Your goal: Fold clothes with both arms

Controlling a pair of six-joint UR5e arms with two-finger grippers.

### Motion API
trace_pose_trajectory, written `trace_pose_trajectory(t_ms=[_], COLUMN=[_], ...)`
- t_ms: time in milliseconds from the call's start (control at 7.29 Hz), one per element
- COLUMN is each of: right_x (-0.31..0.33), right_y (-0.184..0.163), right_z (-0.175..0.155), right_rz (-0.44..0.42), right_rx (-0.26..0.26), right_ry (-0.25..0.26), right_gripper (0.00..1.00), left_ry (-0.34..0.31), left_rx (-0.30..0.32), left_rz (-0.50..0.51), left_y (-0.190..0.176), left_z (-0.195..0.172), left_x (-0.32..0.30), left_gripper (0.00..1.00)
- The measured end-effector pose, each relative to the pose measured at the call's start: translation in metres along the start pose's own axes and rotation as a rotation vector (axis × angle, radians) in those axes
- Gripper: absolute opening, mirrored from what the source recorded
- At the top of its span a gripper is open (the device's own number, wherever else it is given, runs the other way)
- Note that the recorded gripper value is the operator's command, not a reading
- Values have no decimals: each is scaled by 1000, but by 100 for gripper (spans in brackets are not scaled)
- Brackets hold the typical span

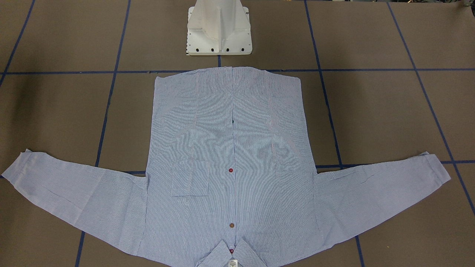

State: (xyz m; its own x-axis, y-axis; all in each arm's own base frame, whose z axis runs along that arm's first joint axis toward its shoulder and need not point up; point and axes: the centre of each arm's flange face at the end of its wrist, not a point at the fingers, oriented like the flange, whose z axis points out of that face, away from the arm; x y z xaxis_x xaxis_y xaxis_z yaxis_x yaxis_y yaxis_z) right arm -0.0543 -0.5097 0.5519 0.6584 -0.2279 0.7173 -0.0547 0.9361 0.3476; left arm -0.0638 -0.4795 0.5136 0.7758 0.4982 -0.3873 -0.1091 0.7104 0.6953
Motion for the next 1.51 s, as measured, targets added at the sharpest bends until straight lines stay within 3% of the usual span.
trace_pose_trajectory(t_ms=[274,549,960,1509], right_x=[-27,-32,-26,-39], right_y=[22,42,61,77], right_z=[78,119,133,153], right_rz=[117,220,272,259], right_rx=[88,141,143,136], right_ry=[23,27,52,75], right_gripper=[85,80,79,68], left_ry=[0,0,1,1], left_rx=[3,5,8,11], left_rz=[3,5,7,10], left_y=[-1,-2,-3,-3], left_z=[-1,-1,-2,-2], left_x=[1,1,2,1], left_gripper=[100,100,100,100])
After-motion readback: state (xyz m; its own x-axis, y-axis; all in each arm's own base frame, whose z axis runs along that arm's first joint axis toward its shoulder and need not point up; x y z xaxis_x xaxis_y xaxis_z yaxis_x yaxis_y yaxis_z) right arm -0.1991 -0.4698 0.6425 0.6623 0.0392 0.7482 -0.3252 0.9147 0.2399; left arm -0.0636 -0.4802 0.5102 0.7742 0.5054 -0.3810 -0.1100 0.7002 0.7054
